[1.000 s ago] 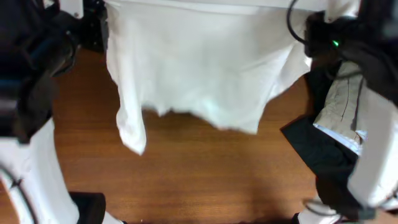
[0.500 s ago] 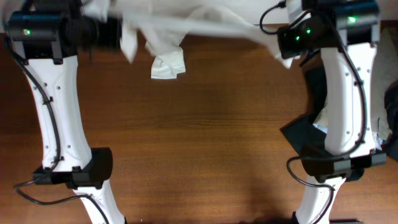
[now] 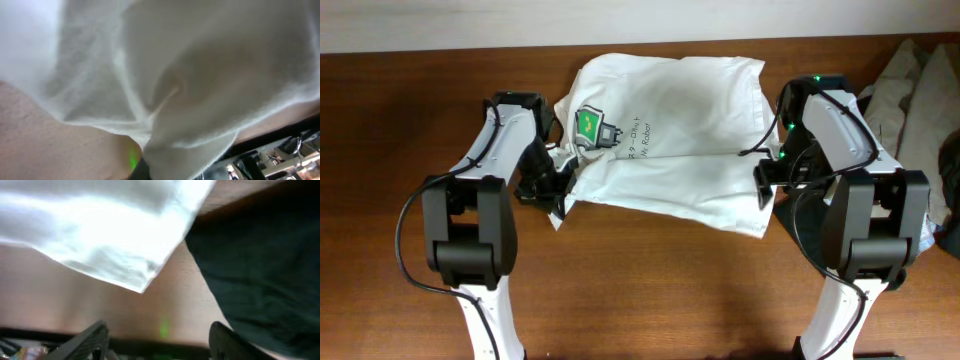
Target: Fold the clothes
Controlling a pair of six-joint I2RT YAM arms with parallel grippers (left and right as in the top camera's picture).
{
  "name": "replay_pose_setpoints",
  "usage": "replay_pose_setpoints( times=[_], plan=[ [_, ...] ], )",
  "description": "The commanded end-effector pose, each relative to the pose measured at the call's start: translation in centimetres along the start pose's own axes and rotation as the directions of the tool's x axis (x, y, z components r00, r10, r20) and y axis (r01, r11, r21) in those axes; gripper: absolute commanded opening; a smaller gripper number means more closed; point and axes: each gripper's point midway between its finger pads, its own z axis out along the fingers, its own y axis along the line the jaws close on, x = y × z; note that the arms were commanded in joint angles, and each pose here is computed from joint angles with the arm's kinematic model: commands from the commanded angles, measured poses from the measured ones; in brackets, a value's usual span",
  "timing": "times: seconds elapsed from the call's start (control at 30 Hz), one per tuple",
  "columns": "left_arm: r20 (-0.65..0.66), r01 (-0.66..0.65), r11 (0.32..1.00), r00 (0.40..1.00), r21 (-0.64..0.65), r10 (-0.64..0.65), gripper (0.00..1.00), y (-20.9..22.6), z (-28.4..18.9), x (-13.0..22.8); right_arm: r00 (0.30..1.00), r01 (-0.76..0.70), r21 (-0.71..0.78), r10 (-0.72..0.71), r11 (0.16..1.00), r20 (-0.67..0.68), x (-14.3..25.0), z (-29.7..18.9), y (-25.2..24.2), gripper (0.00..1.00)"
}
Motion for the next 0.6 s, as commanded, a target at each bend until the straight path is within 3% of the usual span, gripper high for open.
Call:
replay_pose_setpoints(
  times=[0.0, 0.13, 0.27, 0.3, 0.33, 0.4, 0.47, 0.57],
  plan=[
    [0.022, -0.003, 1.0, 1.0, 0.014, 0.003, 0.0, -0.5, -0.4, -0.1, 0.997, -0.037, -0.096, 0.043, 0.995, 0.061, -1.2, -0.1, 1.5, 0.66],
    [0.025, -0.004, 1.0, 1.0, 0.014, 0.003, 0.0, -0.5, -0.4, -0.2, 0.995, -0.076, -0.079, 0.07, 0.994, -0.075, 1.6, 5.3, 2.4, 0.62],
    [0.027, -0.004, 1.0, 1.0, 0.014, 0.004, 0.0, -0.5, -0.4, -0.2, 0.992, -0.128, -0.131, 0.125, 0.983, -0.037, 0.8, 9.6, 3.1, 0.59],
    [0.027, -0.004, 1.0, 1.0, 0.013, 0.004, 0.0, -0.5, -0.4, -0.2, 0.991, -0.13, -0.135, 0.131, 0.982, -0.003, 0.1, 10.2, 3.0, 0.51],
    [0.028, -0.005, 1.0, 1.0, 0.013, 0.004, 0.0, -0.5, -0.4, -0.2, 0.989, -0.141, -0.137, 0.145, 0.981, 0.019, -0.4, 10.6, 3.0, 0.29],
    [0.029, -0.005, 1.0, 1.0, 0.013, 0.004, 0.0, -0.5, -0.4, -0.3, 0.987, -0.143, -0.134, 0.151, 0.98, 0.049, -1.2, 10.5, 2.8, 0.04],
    [0.026, -0.004, 1.0, 1.0, 0.015, 0.003, 0.0, -0.5, -0.4, -0.2, 0.979, -0.187, -0.064, 0.191, 0.98, 0.066, -1.4, 10.5, 1.3, 0.04],
    [-0.014, -0.006, 0.998, 1.0, 0.067, 0.007, 0.0, -2.0, -0.2, 0.8, 0.926, -0.371, 0.125, 0.357, 0.92, 0.123, -0.8, 8.4, -4.6, 0.04]
  ],
)
